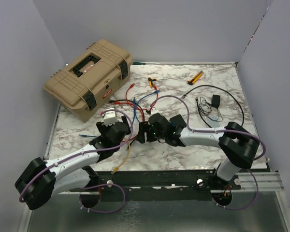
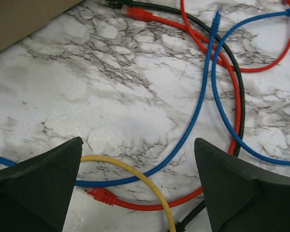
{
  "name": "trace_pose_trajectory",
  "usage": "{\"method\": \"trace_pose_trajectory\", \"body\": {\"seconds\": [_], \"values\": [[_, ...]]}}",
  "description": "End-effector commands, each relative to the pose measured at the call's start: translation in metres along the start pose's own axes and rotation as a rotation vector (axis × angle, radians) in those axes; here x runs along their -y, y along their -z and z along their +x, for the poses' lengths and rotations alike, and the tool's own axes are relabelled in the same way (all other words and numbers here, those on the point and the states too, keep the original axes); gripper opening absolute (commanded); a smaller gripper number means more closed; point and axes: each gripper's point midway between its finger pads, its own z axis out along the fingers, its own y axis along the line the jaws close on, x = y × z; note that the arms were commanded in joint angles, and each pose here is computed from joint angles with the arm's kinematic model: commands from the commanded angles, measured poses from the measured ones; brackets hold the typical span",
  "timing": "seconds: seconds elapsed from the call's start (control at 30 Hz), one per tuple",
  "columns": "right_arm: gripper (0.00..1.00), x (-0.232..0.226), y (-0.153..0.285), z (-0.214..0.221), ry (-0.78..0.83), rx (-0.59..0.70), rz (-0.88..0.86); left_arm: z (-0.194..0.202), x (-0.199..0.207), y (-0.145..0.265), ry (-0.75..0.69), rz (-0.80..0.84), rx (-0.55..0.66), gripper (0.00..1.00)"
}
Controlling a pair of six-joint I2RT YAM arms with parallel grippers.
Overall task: Insert the plug into the switch port
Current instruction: Pick up the connector from the center of the board.
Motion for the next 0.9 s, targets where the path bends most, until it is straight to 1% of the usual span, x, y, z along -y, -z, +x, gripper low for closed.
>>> {"method": "trace_pose_trajectory", "body": {"seconds": [0.0,0.1,0.17,0.23,0.3,0.4,0.47,0.6,0.77,0.87], "values": [[0.68,-0.026,-0.016,-0.004,0.038,-0.009,-0.066,0.004,-0.033,-0.006,0.069,-0.114,0.005,0.96],[0.61,-0.039,-0.022,0.006,0.07,-0.058,-0.106,0.007,-0.042,-0.01,0.143,-0.107,-0.007,0.95],[0.54,-0.047,-0.026,0.007,0.093,-0.071,-0.121,0.007,-0.045,-0.01,0.178,-0.096,-0.003,0.95],[0.5,-0.053,-0.029,0.011,0.107,-0.093,-0.137,0.005,-0.049,-0.01,0.192,-0.103,0.007,0.95],[0.49,-0.058,-0.033,0.015,0.125,-0.108,-0.144,0.002,-0.052,-0.009,0.204,-0.115,0.023,0.96],[0.42,-0.061,-0.04,0.02,0.145,-0.145,-0.138,-0.001,-0.055,-0.007,0.213,-0.122,0.041,0.96],[0.4,-0.061,-0.044,0.024,0.153,-0.166,-0.129,-0.003,-0.057,-0.007,0.217,-0.124,0.05,0.96],[0.4,-0.058,-0.052,0.029,0.163,-0.189,-0.116,-0.005,-0.058,-0.005,0.221,-0.124,0.064,0.96],[0.37,-0.046,-0.065,0.042,0.179,-0.245,-0.057,-0.008,-0.062,-0.004,0.22,-0.135,0.081,0.96],[0.3,-0.037,-0.069,0.045,0.198,-0.255,-0.018,-0.008,-0.064,-0.004,0.212,-0.143,0.084,0.97]]}}
